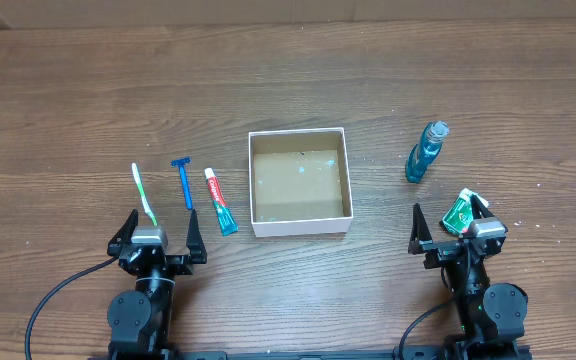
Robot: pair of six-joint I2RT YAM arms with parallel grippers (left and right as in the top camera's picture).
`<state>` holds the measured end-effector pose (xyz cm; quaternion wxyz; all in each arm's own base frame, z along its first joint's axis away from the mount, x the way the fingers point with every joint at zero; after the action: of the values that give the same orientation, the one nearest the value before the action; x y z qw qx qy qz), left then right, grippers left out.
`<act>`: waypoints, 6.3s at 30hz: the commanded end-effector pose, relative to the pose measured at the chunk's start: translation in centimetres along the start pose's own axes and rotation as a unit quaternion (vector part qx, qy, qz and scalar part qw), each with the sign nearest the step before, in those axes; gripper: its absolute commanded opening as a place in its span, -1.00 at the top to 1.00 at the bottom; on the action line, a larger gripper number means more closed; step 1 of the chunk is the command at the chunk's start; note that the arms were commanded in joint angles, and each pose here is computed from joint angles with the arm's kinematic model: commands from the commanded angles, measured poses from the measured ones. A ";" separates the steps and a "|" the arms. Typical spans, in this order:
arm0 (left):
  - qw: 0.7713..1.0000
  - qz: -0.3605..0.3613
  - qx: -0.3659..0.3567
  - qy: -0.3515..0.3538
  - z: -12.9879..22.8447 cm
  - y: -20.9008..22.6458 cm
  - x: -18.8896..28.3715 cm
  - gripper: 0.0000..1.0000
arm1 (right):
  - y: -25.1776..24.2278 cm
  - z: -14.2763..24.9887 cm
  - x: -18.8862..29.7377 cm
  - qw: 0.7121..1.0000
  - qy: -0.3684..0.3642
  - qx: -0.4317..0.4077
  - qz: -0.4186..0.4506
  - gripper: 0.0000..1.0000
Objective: Pack container
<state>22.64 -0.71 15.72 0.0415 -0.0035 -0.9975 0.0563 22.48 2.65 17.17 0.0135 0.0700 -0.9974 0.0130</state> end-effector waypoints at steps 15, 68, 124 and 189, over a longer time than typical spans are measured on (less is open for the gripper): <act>0.998 0.003 0.056 0.016 -2.9 -0.4 1.2 -1.00 | 0.2 -3.0 0.0 0.998 -0.005 -0.054 -0.012 -1.00; 0.928 0.013 0.045 0.370 -13.2 -4.1 -4.5 -1.00 | -3.1 2.2 -17.8 0.801 0.573 -0.149 0.091 -1.00; 0.928 0.011 0.044 0.370 -13.2 -4.0 -4.5 -1.00 | -2.3 -4.0 -17.4 0.835 0.525 -0.133 0.095 0.93; 0.920 0.003 0.042 0.389 -12.2 -3.8 -5.0 -1.00 | 24.8 0.5 -19.1 0.817 0.567 -0.035 -0.096 -0.56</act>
<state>28.43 -3.24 26.93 0.4369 -0.0208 -0.8938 0.0990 37.78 29.38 14.15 0.5939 0.1360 -0.7927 0.0188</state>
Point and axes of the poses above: each gripper's point midway between its finger pads, its own x axis back along the fingers, its own y axis along the line the jaws close on, z = x × y, the point moved 2 cm from there along x, back along the fingers, and after that the axes turned 4 degrees about x, right-handed, at the moved point
